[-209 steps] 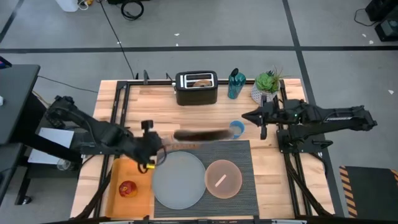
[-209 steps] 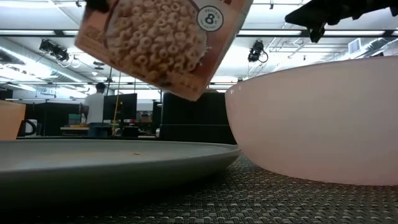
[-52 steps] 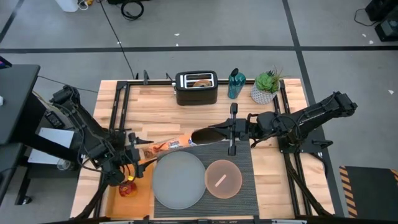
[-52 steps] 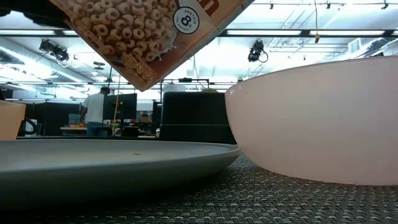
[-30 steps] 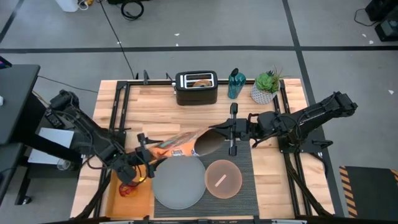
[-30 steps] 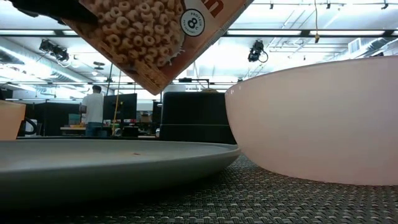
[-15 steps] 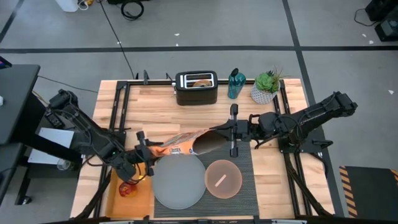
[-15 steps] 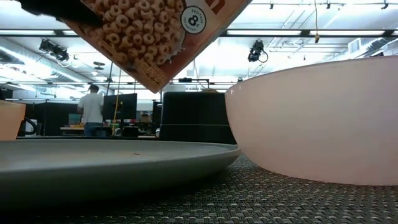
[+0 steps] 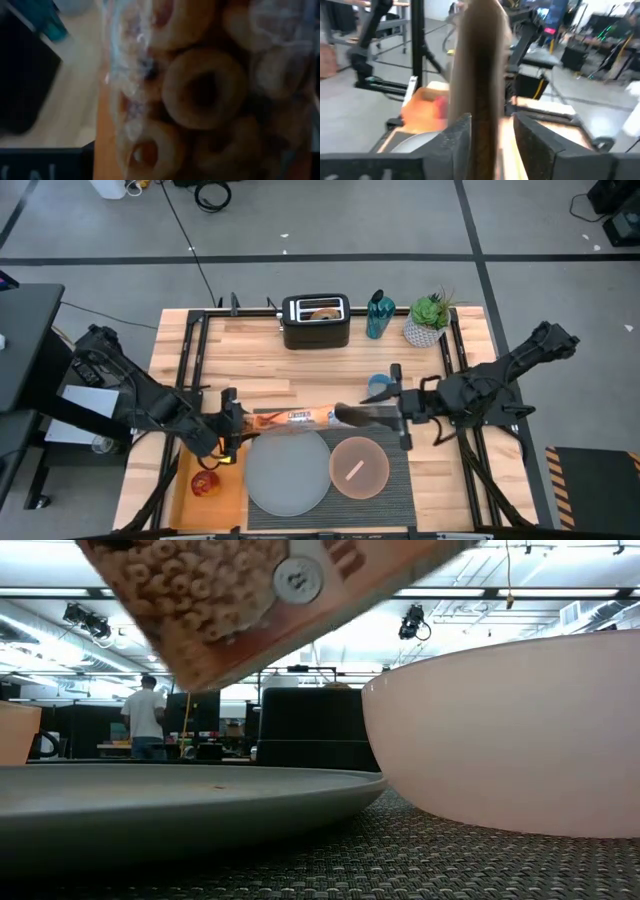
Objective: Arrange a breakfast setting
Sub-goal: Pour the cereal from the cereal box into the pink bowl
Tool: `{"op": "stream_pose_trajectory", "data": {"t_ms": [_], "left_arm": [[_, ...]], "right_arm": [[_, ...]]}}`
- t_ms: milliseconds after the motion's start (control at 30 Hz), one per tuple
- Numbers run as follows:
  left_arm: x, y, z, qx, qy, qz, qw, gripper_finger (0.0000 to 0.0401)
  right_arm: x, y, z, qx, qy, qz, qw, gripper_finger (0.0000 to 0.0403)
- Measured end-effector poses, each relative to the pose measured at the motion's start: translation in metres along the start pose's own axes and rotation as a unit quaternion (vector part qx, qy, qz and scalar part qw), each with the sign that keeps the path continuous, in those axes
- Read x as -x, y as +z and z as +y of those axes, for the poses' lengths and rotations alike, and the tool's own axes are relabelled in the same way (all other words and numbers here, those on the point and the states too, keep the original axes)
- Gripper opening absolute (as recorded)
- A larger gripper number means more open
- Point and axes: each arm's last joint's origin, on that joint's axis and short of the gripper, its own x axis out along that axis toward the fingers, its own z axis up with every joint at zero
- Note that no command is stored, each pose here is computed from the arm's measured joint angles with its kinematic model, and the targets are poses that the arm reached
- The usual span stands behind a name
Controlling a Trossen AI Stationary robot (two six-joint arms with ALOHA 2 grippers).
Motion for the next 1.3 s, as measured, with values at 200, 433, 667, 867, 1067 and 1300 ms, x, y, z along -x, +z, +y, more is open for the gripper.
{"op": "stream_pose_trajectory", "data": {"t_ms": [200,433,667,867,1067,1300], "left_arm": [[0.013,0.024,0.008,0.046,-0.062,0.032,0.996,0.0196],[0.015,0.026,0.014,0.116,-0.119,0.108,0.98,0.0196],[0.013,0.024,0.012,0.162,-0.146,0.143,0.965,0.0196],[0.004,0.03,0.006,0.187,-0.162,0.184,0.951,0.0196],[0.005,0.054,0.0,0.194,-0.154,0.236,0.94,0.0196],[0.005,0.083,-0.01,0.216,-0.149,0.287,0.921,0.0196]], "right_arm": [[0.028,-0.004,0.012,-0.048,0.027,0.047,0.997,0.0168],[0.05,-0.032,0.031,-0.07,-0.047,0.103,0.991,0.0167],[0.065,-0.053,0.045,-0.075,-0.093,0.093,0.988,0.0167],[0.07,-0.061,0.051,-0.078,-0.113,0.084,0.987,0.0167],[0.072,-0.06,0.052,-0.079,-0.115,0.077,0.987,0.0167],[0.072,-0.06,0.052,-0.067,-0.119,0.076,0.988,0.0167]]}}
